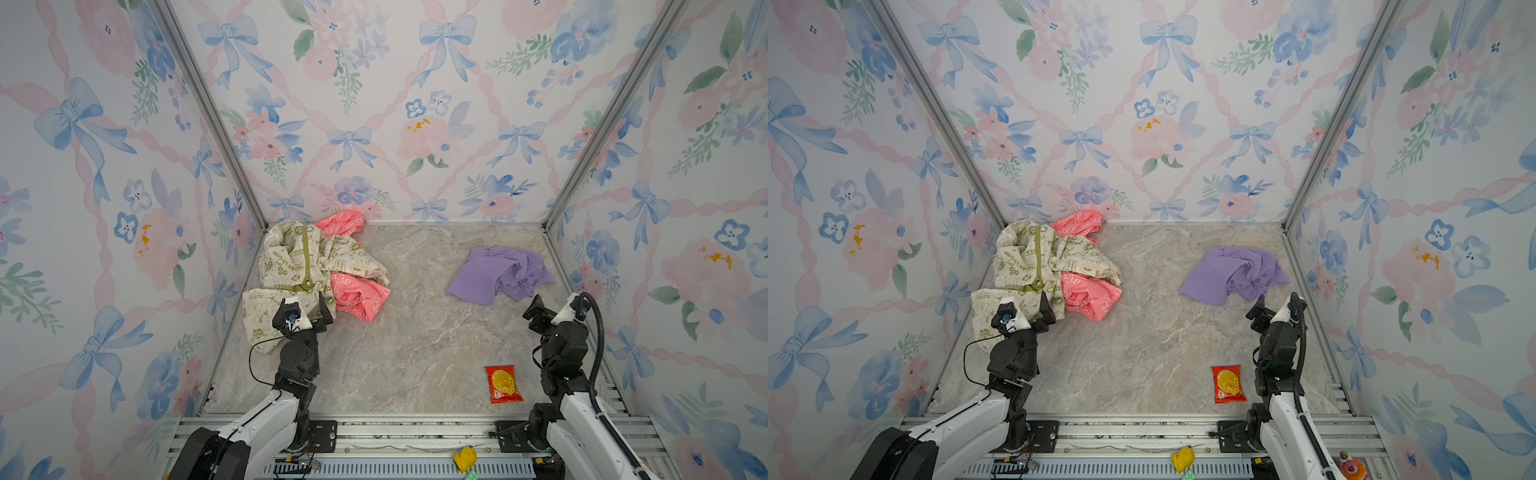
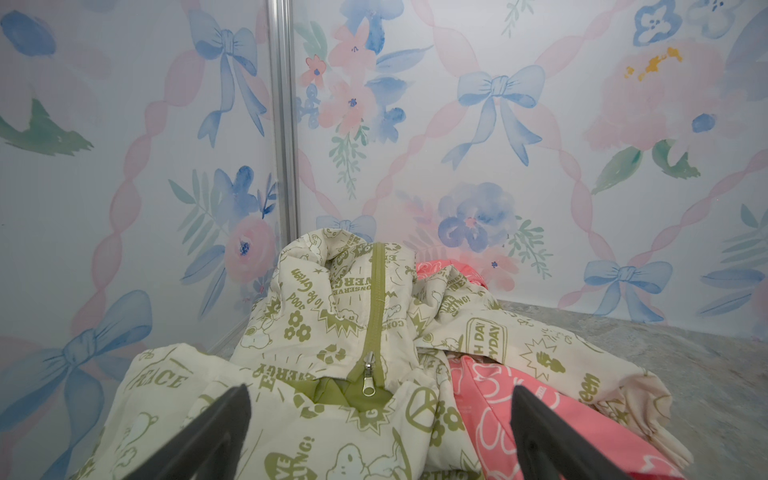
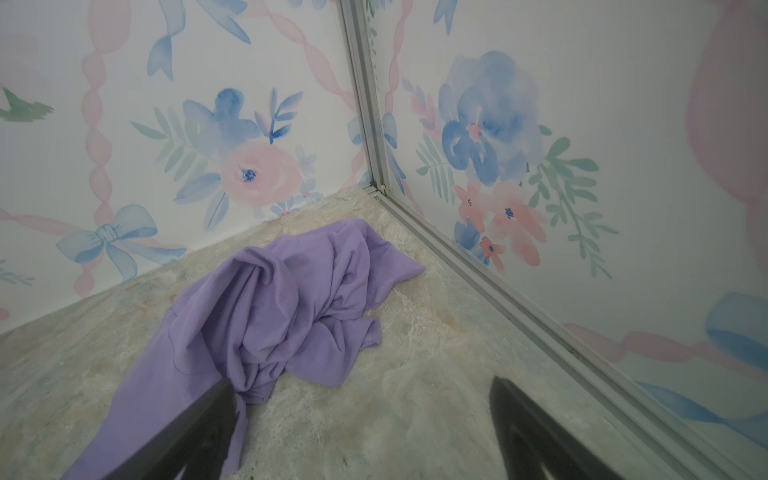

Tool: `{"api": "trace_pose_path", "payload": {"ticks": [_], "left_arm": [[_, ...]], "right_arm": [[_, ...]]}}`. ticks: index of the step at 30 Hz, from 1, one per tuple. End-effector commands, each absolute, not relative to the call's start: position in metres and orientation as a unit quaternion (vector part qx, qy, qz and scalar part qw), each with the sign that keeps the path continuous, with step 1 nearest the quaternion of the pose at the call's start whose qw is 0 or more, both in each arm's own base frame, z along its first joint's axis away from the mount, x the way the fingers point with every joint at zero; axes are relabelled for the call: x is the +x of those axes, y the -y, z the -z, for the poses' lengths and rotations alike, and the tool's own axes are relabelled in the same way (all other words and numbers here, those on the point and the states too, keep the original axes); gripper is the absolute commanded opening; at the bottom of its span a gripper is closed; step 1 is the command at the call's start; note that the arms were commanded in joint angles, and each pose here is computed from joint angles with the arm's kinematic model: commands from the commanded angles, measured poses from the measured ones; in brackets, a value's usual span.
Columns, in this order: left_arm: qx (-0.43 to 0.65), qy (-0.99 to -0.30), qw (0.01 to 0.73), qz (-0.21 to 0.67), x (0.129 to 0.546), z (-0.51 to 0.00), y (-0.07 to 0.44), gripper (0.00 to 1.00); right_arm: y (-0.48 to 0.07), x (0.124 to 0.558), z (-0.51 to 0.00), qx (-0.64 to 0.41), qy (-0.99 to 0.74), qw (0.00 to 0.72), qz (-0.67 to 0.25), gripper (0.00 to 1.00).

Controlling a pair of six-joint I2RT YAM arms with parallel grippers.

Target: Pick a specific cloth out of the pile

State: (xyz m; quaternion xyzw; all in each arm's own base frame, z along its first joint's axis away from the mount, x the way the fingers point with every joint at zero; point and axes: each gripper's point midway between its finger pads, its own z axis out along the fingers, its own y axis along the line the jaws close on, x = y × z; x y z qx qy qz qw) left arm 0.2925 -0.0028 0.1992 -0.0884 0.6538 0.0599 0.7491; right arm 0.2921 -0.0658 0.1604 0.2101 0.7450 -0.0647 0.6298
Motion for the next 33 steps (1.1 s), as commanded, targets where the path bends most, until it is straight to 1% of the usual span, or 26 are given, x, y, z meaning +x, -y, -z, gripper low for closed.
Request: {"api": "trace_pose_path", "payload": {"ticks": [1, 7, 9, 11, 13, 14, 15, 18, 21, 23, 25, 28, 30, 33], "left_arm": [[-0.045, -0.660, 0.747, -0.061, 0.282, -0.176, 0.007, 0.98], [-0.021, -0.654, 0.754, -0.056, 0.292, -0.175, 0.016, 0.98], [-0.010, -0.659, 0.749, -0.063, 0.300, -0.172, 0.019, 0.98], [-0.004, -0.666, 0.743, -0.069, 0.308, -0.166, 0.021, 0.98], [0.006, -0.671, 0.738, -0.072, 0.313, -0.159, 0.024, 0.98], [0.004, -0.666, 0.743, -0.073, 0.315, -0.161, 0.024, 0.98], [-0.004, -0.662, 0.746, -0.076, 0.313, -0.161, 0.020, 0.98], [-0.023, -0.665, 0.742, -0.086, 0.315, -0.158, 0.014, 0.98], [-0.019, -0.675, 0.733, -0.082, 0.321, -0.153, 0.015, 0.98], [-0.019, -0.676, 0.732, -0.081, 0.323, -0.153, 0.015, 0.98], [-0.020, -0.681, 0.728, -0.081, 0.327, -0.151, 0.015, 0.98], [-0.032, -0.698, 0.710, -0.082, 0.342, -0.145, 0.010, 0.98], [-0.039, -0.717, 0.692, -0.082, 0.355, -0.137, 0.006, 0.98], [-0.052, -0.730, 0.677, -0.074, 0.362, -0.130, -0.001, 0.98]], "right_arm": [[0.056, 0.307, -0.164, 0.162, -0.740, 0.646, 0.090, 0.97], [0.009, 0.352, -0.134, 0.035, -0.779, 0.612, 0.132, 0.97], [-0.014, 0.367, -0.132, -0.016, -0.779, 0.603, 0.172, 0.97], [-0.033, 0.384, -0.125, -0.058, -0.793, 0.575, 0.195, 0.97], [-0.048, 0.396, -0.114, -0.085, -0.800, 0.563, 0.191, 0.97], [-0.046, 0.398, -0.119, -0.073, -0.792, 0.568, 0.210, 0.97], [-0.045, 0.397, -0.119, -0.072, -0.794, 0.566, 0.209, 0.97], [-0.041, 0.388, -0.122, -0.062, -0.786, 0.587, 0.181, 0.97], [-0.022, 0.381, -0.121, -0.023, -0.785, 0.609, 0.115, 0.97], [-0.004, 0.380, -0.110, 0.012, -0.789, 0.611, 0.061, 0.97], [0.003, 0.386, -0.104, 0.026, -0.784, 0.618, 0.059, 0.97], [-0.012, 0.391, -0.100, -0.013, -0.805, 0.590, 0.058, 0.97], [-0.004, 0.394, -0.100, 0.010, -0.801, 0.594, 0.067, 0.97], [-0.003, 0.395, -0.099, 0.011, -0.807, 0.587, 0.066, 0.97]]}}
